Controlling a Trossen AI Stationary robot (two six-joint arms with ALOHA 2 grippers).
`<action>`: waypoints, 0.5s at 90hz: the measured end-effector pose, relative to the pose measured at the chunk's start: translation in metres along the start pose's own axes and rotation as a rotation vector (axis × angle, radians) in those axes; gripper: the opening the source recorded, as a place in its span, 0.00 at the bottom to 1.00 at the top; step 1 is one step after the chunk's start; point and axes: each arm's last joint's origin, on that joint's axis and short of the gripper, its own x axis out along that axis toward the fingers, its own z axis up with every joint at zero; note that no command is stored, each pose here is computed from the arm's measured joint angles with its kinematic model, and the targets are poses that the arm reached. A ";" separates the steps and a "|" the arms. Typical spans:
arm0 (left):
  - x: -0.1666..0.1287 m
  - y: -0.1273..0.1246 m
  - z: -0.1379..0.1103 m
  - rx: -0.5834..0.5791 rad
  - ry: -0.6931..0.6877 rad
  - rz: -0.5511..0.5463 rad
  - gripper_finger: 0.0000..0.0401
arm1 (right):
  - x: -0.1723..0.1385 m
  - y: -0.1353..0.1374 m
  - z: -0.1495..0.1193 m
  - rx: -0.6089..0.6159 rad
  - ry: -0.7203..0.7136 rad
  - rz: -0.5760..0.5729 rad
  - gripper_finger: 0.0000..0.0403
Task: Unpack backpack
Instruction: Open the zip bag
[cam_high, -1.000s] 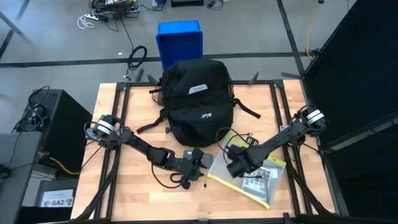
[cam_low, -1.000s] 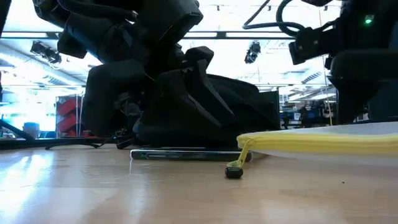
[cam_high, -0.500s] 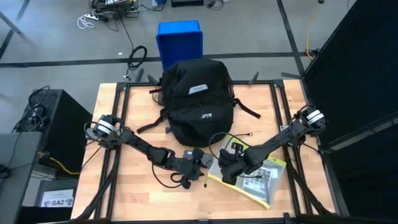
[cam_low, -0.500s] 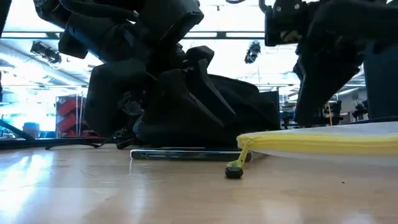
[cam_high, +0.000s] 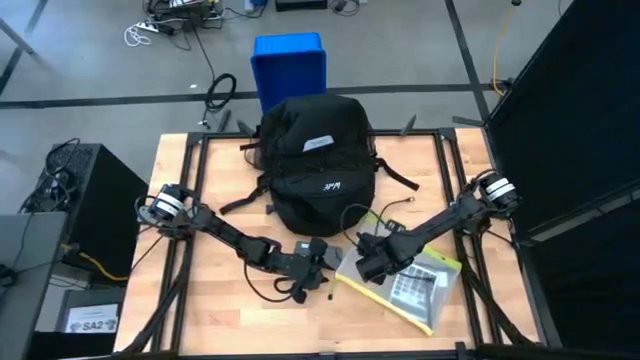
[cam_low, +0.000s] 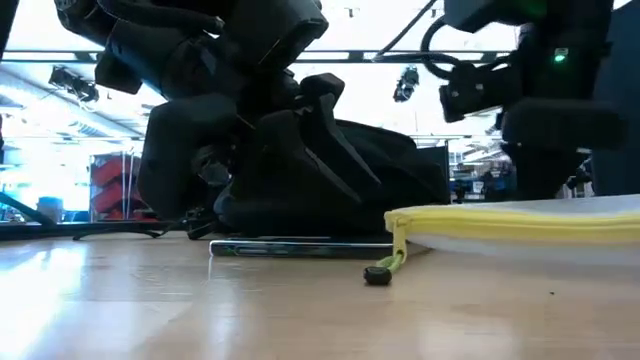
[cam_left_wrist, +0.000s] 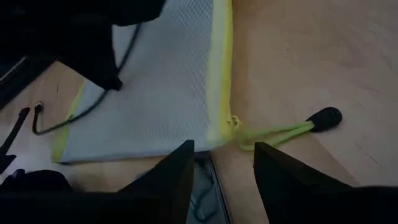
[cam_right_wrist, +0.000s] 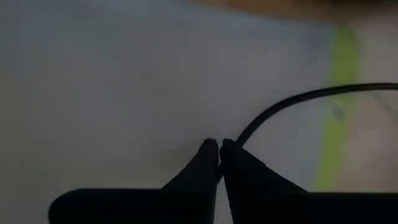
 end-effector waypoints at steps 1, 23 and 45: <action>0.000 0.000 0.000 0.000 0.000 0.000 0.34 | 0.000 -0.001 -0.001 0.003 0.005 -0.007 0.00; 0.000 0.000 0.000 0.000 -0.001 0.001 0.34 | -0.005 -0.021 -0.015 0.046 0.136 -0.214 0.00; 0.000 0.000 0.000 0.000 0.000 0.000 0.34 | -0.011 -0.037 -0.024 0.101 0.225 -0.394 0.01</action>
